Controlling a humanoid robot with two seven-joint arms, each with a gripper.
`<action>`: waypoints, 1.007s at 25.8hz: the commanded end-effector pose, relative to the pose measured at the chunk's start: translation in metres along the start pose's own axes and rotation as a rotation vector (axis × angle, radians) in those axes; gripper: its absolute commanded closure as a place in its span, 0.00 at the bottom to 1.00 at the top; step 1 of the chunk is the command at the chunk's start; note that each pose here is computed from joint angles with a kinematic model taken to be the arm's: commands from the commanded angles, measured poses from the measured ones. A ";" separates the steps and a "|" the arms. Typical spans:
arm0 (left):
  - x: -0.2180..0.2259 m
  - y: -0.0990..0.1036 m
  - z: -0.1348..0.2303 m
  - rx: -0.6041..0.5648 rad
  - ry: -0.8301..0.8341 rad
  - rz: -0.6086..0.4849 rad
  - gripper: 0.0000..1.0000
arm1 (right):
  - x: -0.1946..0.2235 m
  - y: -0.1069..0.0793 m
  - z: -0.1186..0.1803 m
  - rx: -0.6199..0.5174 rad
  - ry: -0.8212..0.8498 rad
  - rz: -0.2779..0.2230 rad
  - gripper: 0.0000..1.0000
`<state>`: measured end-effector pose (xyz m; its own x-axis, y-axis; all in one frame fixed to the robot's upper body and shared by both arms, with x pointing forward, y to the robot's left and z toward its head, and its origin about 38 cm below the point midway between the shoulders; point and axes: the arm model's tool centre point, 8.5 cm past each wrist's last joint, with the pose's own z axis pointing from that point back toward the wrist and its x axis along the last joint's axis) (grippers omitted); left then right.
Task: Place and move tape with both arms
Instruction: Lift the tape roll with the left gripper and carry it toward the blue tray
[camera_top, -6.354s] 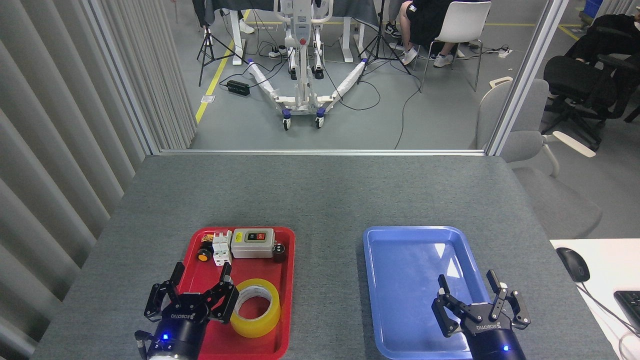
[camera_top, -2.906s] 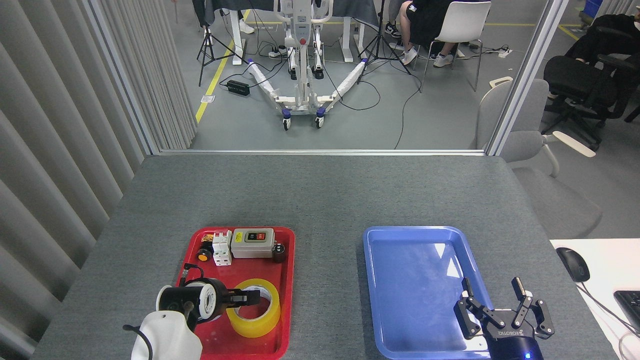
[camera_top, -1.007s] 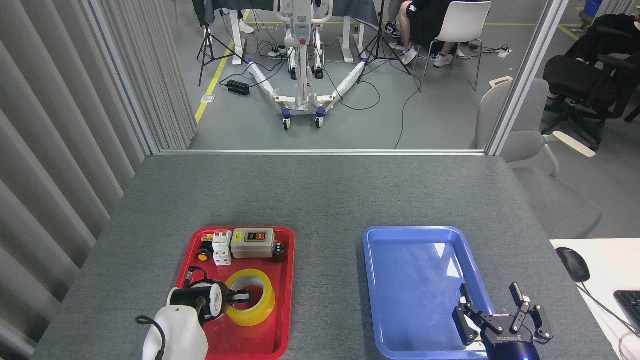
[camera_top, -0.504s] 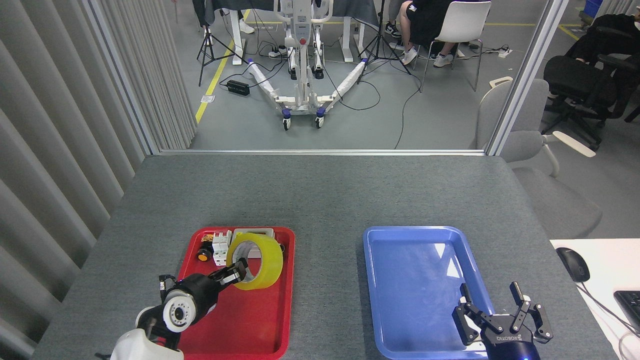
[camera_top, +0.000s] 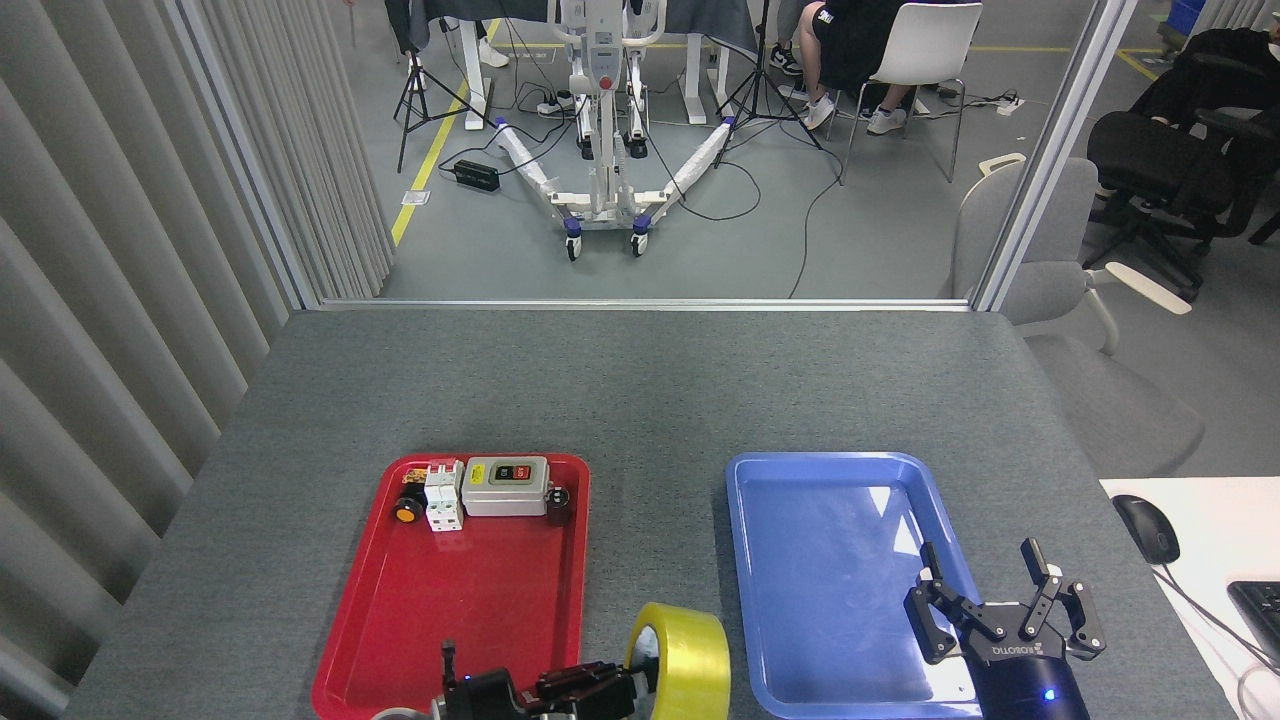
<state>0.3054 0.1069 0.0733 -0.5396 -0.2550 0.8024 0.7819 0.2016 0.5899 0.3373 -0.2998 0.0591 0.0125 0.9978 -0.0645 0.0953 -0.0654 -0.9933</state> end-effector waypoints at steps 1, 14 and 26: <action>0.018 -0.017 -0.011 -0.031 -0.146 0.089 1.00 | 0.013 -0.008 -0.005 -0.024 -0.069 -0.097 0.01; -0.018 0.010 -0.055 0.145 -0.111 0.411 1.00 | -0.032 -0.007 0.042 0.121 -0.450 -0.564 0.01; -0.025 0.031 -0.053 0.186 -0.204 0.345 1.00 | 0.010 -0.063 -0.018 0.194 -0.916 -0.397 0.01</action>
<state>0.3697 0.0696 0.0674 -0.2995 0.0290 0.9537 0.8550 0.4518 0.2548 0.3316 -0.2983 0.1030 -0.6904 0.6212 0.3707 -0.2522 0.2736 -0.9282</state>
